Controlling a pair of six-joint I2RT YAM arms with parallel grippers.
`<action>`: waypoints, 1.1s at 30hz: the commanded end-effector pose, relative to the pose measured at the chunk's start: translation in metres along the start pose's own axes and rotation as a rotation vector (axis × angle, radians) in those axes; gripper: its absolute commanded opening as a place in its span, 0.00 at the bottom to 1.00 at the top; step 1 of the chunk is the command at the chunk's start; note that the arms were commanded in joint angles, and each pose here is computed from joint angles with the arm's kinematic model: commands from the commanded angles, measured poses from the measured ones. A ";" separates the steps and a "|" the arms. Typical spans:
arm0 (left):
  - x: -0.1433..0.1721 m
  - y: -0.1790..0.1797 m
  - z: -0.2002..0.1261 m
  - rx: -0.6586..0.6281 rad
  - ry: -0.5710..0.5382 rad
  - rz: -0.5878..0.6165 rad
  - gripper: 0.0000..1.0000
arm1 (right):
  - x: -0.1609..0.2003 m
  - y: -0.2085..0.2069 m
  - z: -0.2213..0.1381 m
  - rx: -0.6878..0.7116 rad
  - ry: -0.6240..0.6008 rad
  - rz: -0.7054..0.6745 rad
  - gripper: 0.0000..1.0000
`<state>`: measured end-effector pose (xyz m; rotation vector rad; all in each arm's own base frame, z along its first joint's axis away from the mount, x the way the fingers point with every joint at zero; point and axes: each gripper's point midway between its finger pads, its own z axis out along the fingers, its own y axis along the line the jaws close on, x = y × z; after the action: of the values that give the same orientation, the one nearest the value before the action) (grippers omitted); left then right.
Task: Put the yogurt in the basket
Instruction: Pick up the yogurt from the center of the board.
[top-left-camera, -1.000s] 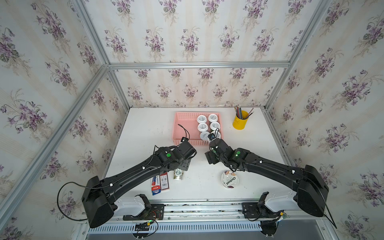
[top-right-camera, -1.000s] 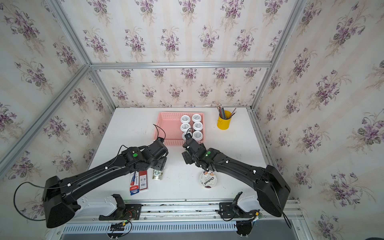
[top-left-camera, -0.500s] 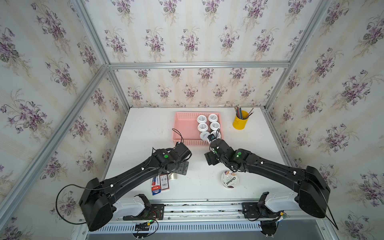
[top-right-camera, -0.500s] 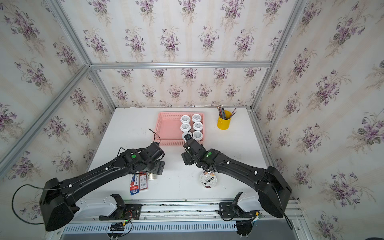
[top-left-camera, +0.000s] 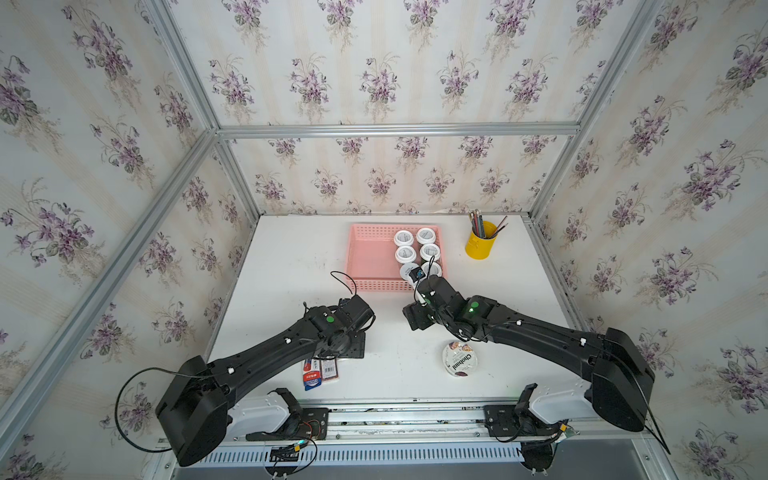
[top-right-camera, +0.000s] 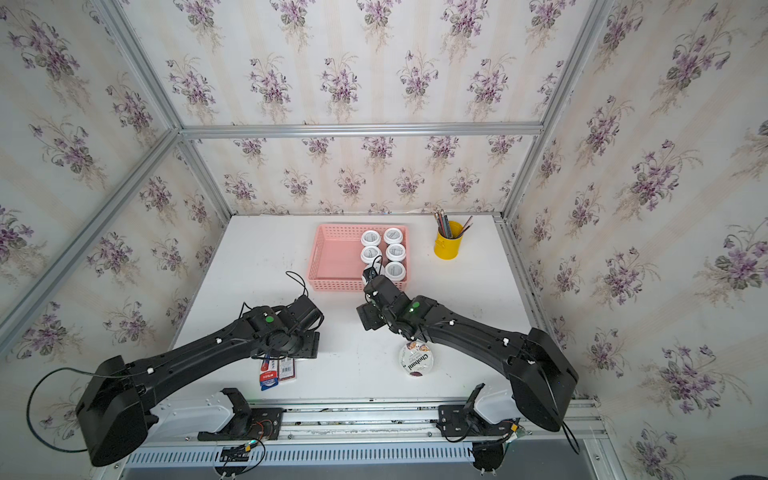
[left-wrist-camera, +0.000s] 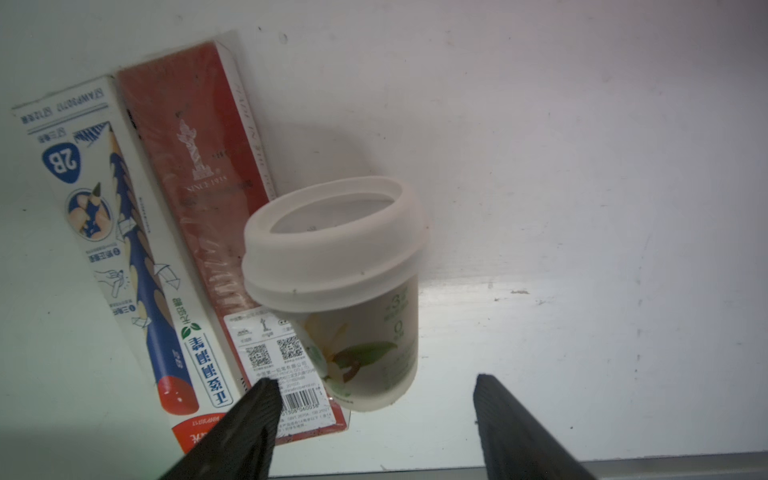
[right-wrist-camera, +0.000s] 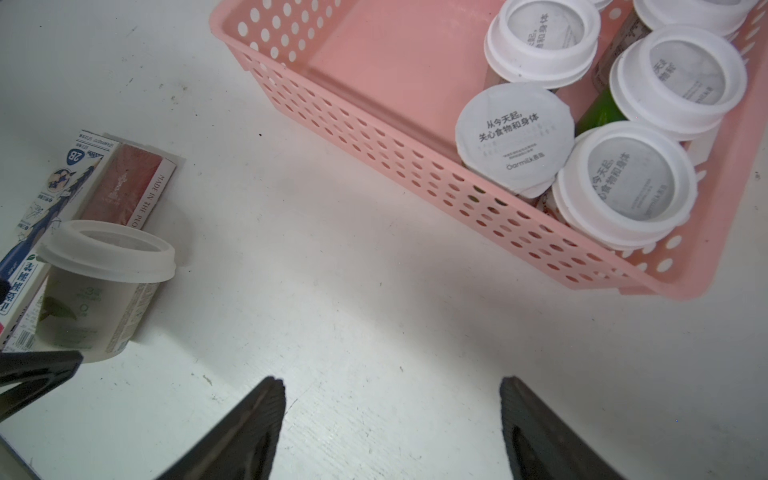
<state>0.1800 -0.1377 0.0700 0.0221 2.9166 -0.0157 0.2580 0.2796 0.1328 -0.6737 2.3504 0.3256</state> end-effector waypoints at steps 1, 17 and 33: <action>-0.005 0.005 0.006 -0.023 -0.016 -0.017 0.74 | -0.001 0.002 -0.003 -0.012 -0.009 0.006 0.85; -0.018 0.007 0.025 -0.036 -0.064 -0.008 0.65 | -0.003 0.002 -0.008 -0.016 -0.007 0.019 0.85; -0.023 0.003 0.030 0.003 -0.103 0.021 0.64 | -0.011 0.004 -0.009 -0.005 0.008 0.020 0.85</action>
<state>0.2028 -0.1327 0.0385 0.0219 2.8478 0.0001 0.2585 0.2836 0.1455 -0.6583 2.3592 0.3454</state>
